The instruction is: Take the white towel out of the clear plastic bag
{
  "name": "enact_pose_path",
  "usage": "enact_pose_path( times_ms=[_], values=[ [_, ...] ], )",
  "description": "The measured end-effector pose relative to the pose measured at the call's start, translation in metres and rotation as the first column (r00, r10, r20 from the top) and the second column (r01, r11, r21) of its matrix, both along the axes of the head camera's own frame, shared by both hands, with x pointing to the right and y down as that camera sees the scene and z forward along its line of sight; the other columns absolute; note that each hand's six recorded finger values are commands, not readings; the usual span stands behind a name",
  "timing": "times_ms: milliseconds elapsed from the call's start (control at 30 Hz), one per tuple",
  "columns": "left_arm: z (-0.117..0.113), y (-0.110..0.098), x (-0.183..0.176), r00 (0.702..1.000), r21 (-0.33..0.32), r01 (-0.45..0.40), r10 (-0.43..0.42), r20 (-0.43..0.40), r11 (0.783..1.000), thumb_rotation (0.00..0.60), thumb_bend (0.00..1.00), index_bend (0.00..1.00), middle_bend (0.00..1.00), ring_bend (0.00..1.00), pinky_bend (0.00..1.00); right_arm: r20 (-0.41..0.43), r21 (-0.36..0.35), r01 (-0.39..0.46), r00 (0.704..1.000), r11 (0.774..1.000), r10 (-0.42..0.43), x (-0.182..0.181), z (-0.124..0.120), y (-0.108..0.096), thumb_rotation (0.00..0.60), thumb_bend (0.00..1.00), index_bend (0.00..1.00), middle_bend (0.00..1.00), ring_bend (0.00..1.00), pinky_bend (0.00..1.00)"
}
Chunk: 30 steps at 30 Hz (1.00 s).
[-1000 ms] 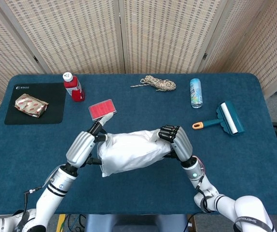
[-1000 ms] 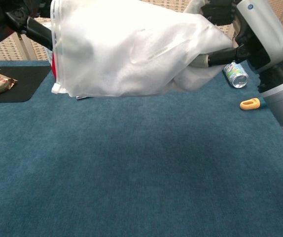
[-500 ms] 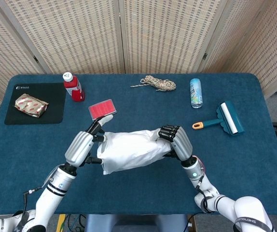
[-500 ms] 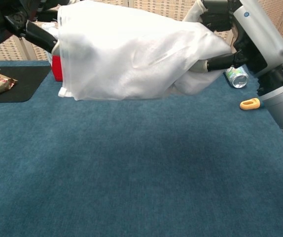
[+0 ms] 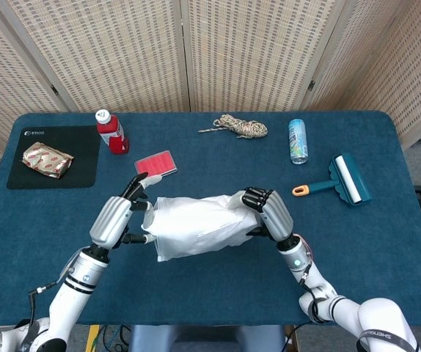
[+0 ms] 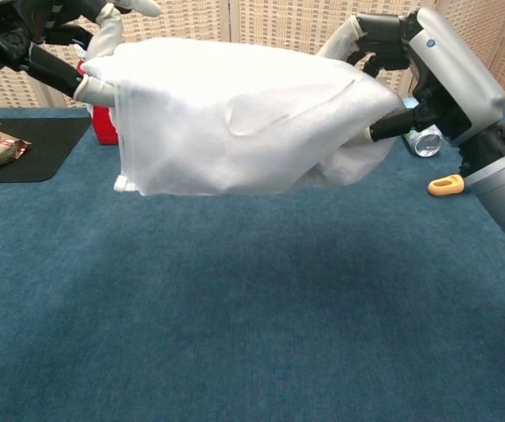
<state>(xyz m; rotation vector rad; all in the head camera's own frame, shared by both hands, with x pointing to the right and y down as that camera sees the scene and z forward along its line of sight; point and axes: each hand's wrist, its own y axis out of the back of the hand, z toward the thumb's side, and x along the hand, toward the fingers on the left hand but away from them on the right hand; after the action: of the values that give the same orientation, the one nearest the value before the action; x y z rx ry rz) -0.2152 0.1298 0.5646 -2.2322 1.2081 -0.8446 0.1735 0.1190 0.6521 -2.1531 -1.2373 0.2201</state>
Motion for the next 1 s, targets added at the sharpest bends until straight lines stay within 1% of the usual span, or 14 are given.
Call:
enact_pose_path(
  times_ms=[100, 400, 700, 1000],
  values=[
    [0.003, -0.001, -0.005, 1.000, -0.002, 0.014, -0.014, 0.010, 1.000, 0.600, 0.22, 0.80, 0.15, 0.05, 0.29, -0.021, -0.017, 0.004, 1.000, 1.000, -0.005, 0.002, 0.004, 0.000, 0.600, 0.01, 0.40, 0.42, 0.38, 0.59],
    [0.016, -0.004, -0.019, 0.998, -0.022, 0.052, -0.051, 0.037, 0.998, 0.600, 0.22, 0.80, 0.15, 0.05, 0.29, -0.055, -0.045, -0.010, 0.998, 0.999, 0.008, 0.008, 0.011, -0.001, 0.600, 0.01, 0.40, 0.41, 0.36, 0.57],
    [0.024, -0.003, -0.025, 0.998, -0.019, 0.047, -0.047, 0.047, 0.999, 0.600, 0.22, 0.80, 0.15, 0.05, 0.29, -0.081, -0.065, -0.022, 0.997, 0.998, 0.017, 0.013, 0.019, -0.001, 0.600, 0.01, 0.40, 0.41, 0.36, 0.57],
    [0.032, -0.002, -0.028, 0.996, -0.020, 0.053, -0.052, 0.068, 0.998, 0.600, 0.22, 0.80, 0.16, 0.05, 0.29, -0.128, -0.082, -0.038, 0.991, 0.996, 0.027, 0.024, 0.028, 0.000, 0.600, 0.01, 0.40, 0.40, 0.36, 0.57]
  ],
)
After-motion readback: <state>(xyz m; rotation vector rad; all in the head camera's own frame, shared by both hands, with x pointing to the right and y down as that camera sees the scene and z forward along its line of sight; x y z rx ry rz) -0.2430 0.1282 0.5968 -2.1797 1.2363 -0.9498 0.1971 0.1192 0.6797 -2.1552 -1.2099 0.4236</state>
